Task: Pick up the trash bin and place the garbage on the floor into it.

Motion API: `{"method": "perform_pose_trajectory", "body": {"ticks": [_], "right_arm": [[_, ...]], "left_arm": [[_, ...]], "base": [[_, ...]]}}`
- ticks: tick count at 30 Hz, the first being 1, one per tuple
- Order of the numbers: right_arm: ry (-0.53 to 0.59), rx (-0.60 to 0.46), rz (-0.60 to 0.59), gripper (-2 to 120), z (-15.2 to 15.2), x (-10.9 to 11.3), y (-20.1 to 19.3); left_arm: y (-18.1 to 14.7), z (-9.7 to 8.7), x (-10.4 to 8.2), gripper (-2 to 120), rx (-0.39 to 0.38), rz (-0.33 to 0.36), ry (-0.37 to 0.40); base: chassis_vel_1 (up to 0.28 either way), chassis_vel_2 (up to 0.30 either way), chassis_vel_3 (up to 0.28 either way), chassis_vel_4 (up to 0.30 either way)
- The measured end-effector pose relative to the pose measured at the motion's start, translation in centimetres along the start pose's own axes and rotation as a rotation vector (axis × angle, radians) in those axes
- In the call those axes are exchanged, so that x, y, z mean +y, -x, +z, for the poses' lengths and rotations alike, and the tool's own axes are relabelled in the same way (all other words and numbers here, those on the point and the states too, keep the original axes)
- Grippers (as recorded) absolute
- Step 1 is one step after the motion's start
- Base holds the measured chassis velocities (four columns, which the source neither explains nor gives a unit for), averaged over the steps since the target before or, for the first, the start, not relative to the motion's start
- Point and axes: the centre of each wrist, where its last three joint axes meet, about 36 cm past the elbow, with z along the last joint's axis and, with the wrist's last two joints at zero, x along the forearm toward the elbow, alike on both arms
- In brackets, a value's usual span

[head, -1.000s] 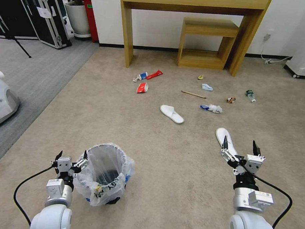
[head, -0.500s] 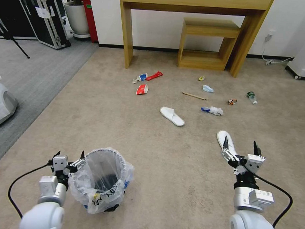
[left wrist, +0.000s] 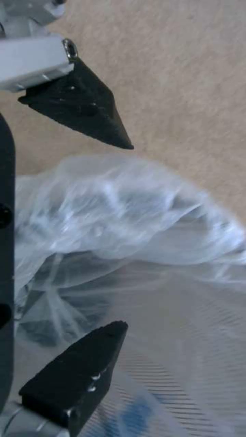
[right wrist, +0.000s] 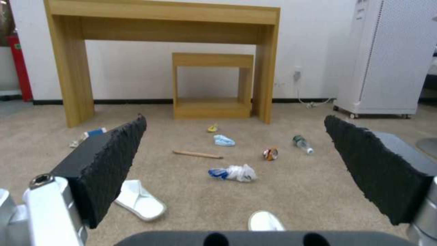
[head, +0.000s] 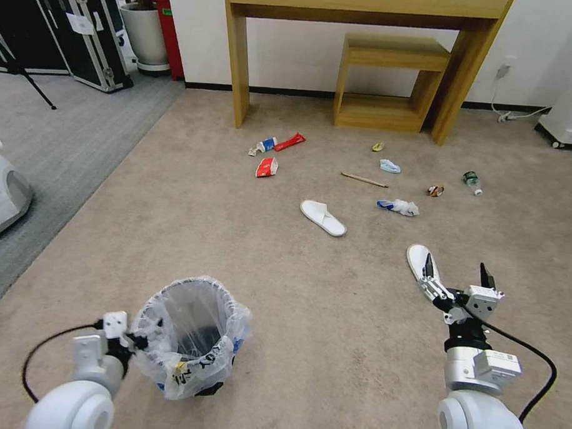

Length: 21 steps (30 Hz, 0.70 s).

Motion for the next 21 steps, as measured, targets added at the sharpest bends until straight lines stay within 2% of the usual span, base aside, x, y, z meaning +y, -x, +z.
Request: {"method": "perform_pose_trajectory", "body": {"ticks": [5, 21], "right_arm": [[0.0, 0.004, 0.003, 100, 0.3, -0.1, -0.2], [0.009, -0.005, 0.01, 100, 0.8, 0.1, 0.4]], "left_arm": [[1.0, 0.6, -0.1, 99, 0.023, -0.002, 0.015], [1.6, 0.1, 0.6, 94, 0.012, -0.007, 0.036]], "base": [[0.0, 0.0, 0.0, 0.0], [0.0, 0.0, 0.0, 0.0]]}}
